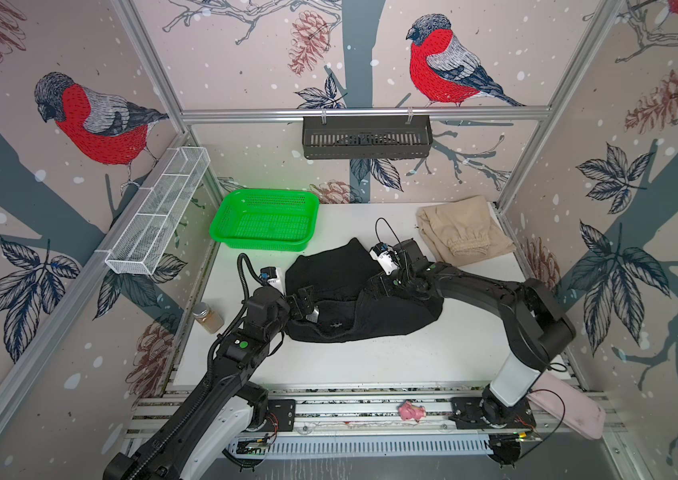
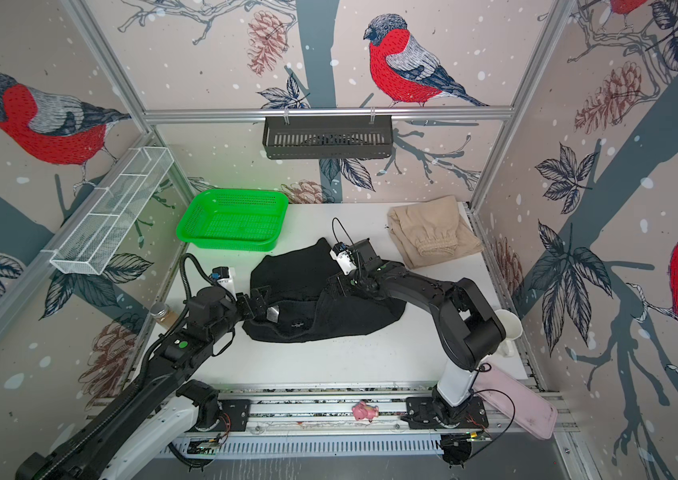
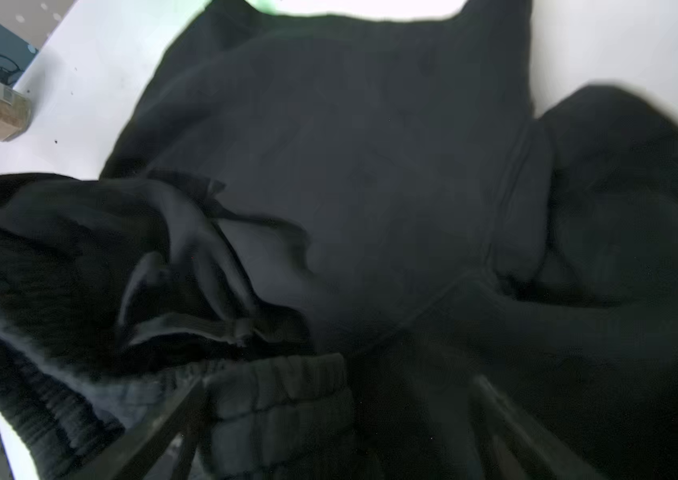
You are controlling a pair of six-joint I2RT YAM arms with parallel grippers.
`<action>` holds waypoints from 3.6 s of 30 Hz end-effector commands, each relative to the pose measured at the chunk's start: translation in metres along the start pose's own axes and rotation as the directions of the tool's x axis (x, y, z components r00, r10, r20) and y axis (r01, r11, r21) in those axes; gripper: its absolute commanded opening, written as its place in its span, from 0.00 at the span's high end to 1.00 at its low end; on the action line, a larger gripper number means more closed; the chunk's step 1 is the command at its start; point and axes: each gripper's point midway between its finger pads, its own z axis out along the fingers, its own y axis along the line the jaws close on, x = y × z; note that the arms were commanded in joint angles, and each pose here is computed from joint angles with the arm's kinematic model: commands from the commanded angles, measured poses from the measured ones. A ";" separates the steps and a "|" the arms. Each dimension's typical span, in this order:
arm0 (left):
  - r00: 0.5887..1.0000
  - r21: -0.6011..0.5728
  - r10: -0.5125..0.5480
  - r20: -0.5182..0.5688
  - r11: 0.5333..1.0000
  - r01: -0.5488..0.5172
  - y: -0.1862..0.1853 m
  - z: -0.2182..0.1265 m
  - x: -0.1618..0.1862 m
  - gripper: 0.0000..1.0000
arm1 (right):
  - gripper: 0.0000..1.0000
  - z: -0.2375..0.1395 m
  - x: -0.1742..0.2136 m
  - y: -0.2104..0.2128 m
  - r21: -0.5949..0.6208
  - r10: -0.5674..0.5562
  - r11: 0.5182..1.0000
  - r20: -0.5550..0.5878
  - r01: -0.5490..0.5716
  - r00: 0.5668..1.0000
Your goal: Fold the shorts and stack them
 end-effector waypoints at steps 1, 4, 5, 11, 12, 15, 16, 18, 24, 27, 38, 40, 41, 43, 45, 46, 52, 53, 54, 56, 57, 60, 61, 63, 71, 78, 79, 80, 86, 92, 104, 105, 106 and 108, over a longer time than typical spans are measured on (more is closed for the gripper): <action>0.999 -0.023 -0.026 0.045 0.999 0.027 0.005 0.003 -0.007 0.02 | 0.04 -0.004 0.019 0.038 -0.175 -0.003 0.984 -0.070 -0.010 0.998; 0.999 -0.053 -0.022 0.037 0.998 0.024 0.012 0.010 -0.005 0.02 | 0.08 -0.019 0.042 0.073 -0.251 -0.016 0.968 -0.111 -0.013 0.994; 0.999 -0.053 -0.020 0.035 0.998 0.022 0.013 0.012 -0.005 0.02 | 0.09 -0.024 0.053 0.085 -0.269 -0.022 0.963 -0.129 -0.014 0.991; 1.000 -0.047 -0.019 0.017 0.999 0.020 0.015 0.020 -0.008 0.02 | 0.10 -0.045 0.116 0.118 -0.287 0.003 0.954 -0.267 -0.083 0.964; 1.000 -0.042 -0.022 0.017 0.999 0.022 0.016 0.020 -0.009 0.02 | 0.10 -0.049 0.117 0.120 -0.295 0.007 0.951 -0.270 -0.090 0.963; 0.999 -0.032 -0.033 0.012 0.999 0.034 0.016 0.020 -0.008 0.02 | 0.12 -0.066 0.089 0.136 -0.383 -0.028 0.923 -0.190 -0.048 0.981; 0.999 -0.035 -0.037 0.009 0.999 0.037 0.017 0.020 -0.008 0.02 | 0.13 -0.071 0.073 0.140 -0.405 -0.036 0.914 -0.138 -0.023 0.990; 0.999 -0.041 -0.040 0.004 0.998 0.040 0.019 0.018 -0.006 0.02 | 0.14 -0.078 0.031 0.140 -0.380 -0.064 0.923 -0.010 0.055 0.998; 0.999 -0.020 -0.051 0.008 0.998 0.052 0.018 0.012 -0.002 0.02 | 0.13 -0.022 -0.064 0.064 -0.042 -0.106 0.993 0.112 0.112 0.988; 0.999 0.025 -0.051 0.001 0.998 0.051 0.011 0.008 0.000 0.02 | 0.15 0.031 -0.082 0.030 0.036 -0.130 0.991 0.062 0.128 0.990; 0.997 0.081 -0.068 -0.038 0.994 0.070 0.005 -0.001 0.015 0.02 | 0.29 0.124 -0.089 -0.026 0.039 -0.072 0.997 -0.003 0.072 0.997; 0.998 0.109 -0.057 -0.039 0.992 0.061 0.001 -0.002 0.015 0.02 | 0.33 0.124 -0.085 -0.055 0.078 -0.005 0.997 -0.001 0.005 1.000; 0.998 0.122 -0.052 -0.038 0.991 0.056 -0.002 -0.002 0.014 0.02 | 0.36 0.122 -0.082 -0.070 0.096 0.033 0.995 0.002 -0.033 0.999; 0.998 0.151 -0.046 -0.039 0.987 0.052 -0.008 -0.003 0.012 0.02 | 0.40 0.113 -0.082 -0.093 0.123 0.093 0.988 0.027 -0.095 0.995; 0.998 0.175 -0.043 -0.045 0.983 0.050 -0.013 -0.003 0.012 0.02 | 0.48 0.100 -0.085 -0.117 0.169 0.139 0.974 0.066 -0.148 0.988; 0.998 0.182 -0.042 -0.048 0.982 0.051 -0.015 -0.003 0.012 0.02 | 0.51 0.094 -0.087 -0.127 0.193 0.154 0.967 0.087 -0.168 0.984; 0.996 0.183 -0.032 -0.087 0.982 0.048 -0.015 0.003 0.018 0.02 | 0.52 0.036 -0.108 -0.168 0.305 0.198 0.912 0.255 -0.274 0.946; 0.995 0.190 -0.031 -0.092 0.981 0.048 -0.017 0.004 0.018 0.02 | 0.52 0.024 -0.113 -0.169 0.309 0.190 0.909 0.286 -0.278 0.939; 0.995 0.205 -0.027 -0.100 0.978 0.047 -0.019 0.005 0.020 0.02 | 0.51 0.013 -0.117 -0.169 0.316 0.179 0.907 0.307 -0.277 0.935; 0.993 0.248 -0.016 -0.121 0.968 0.046 -0.027 0.007 0.025 0.02 | 0.41 -0.006 -0.123 -0.161 0.323 0.142 0.913 0.317 -0.248 0.938; 0.991 0.268 -0.007 -0.134 0.962 0.043 -0.032 0.009 0.028 0.02 | 0.38 -0.017 -0.122 -0.154 0.331 0.123 0.916 0.311 -0.228 0.943; 0.984 0.265 -0.008 -0.180 0.963 0.057 -0.033 0.015 0.041 0.02 | 0.29 -0.042 -0.098 -0.124 0.336 0.082 0.926 0.265 -0.172 0.961; 0.981 0.247 -0.023 -0.191 0.966 0.070 -0.030 0.018 0.044 0.02 | 0.29 -0.047 -0.085 -0.113 0.333 0.073 0.930 0.241 -0.153 0.968; 0.978 0.196 -0.062 -0.199 0.975 0.101 -0.018 0.025 0.053 0.02 | 0.28 -0.052 -0.050 -0.085 0.331 0.063 0.936 0.178 -0.120 0.982; 0.991 0.175 -0.081 -0.104 0.980 0.099 -0.009 0.043 0.040 0.02 | 0.27 -0.049 0.042 0.044 0.120 -0.045 0.992 0.076 0.036 0.996; 0.993 0.214 -0.076 -0.090 0.972 0.094 -0.008 0.071 0.024 0.02 | 0.28 -0.023 0.108 0.075 0.040 -0.112 0.992 -0.109 0.117 0.988; 0.993 0.217 -0.075 -0.096 0.972 0.094 -0.009 0.075 0.021 0.02 | 0.28 -0.019 0.114 0.083 0.012 -0.127 0.991 -0.129 0.130 0.983; 0.992 0.225 -0.069 -0.109 0.970 0.092 -0.012 0.081 0.019 0.02 | 0.28 -0.016 0.120 0.090 -0.013 -0.144 0.990 -0.149 0.143 0.978; 0.992 0.319 -0.005 -0.125 0.947 0.045 -0.035 0.106 0.002 0.02 | 0.36 -0.004 0.144 0.158 -0.267 -0.225 0.949 -0.199 0.168 0.954; 0.995 0.226 0.035 -0.089 0.974 -0.014 -0.011 0.121 -0.035 0.02 | 0.36 0.015 0.126 0.236 -0.475 -0.296 0.855 -0.122 0.206 0.947; 0.999 0.077 -0.031 -0.040 0.996 0.034 0.025 0.078 -0.069 0.02 | 0.24 0.008 -0.061 0.128 -0.120 -0.257 0.954 0.148 0.276 0.955; 0.999 0.078 -0.036 -0.036 0.996 0.039 0.024 0.075 -0.068 0.02 | 0.24 0.011 -0.066 0.116 -0.102 -0.250 0.959 0.146 0.266 0.957; 0.999 0.071 -0.036 -0.031 0.997 0.038 0.025 0.072 -0.068 0.02 | 0.24 0.016 -0.074 0.102 -0.084 -0.236 0.965 0.148 0.250 0.960; 0.999 0.050 -0.038 -0.028 0.998 0.040 0.028 0.068 -0.067 0.02 | 0.24 0.028 -0.087 0.074 -0.048 -0.207 0.975 0.161 0.217 0.965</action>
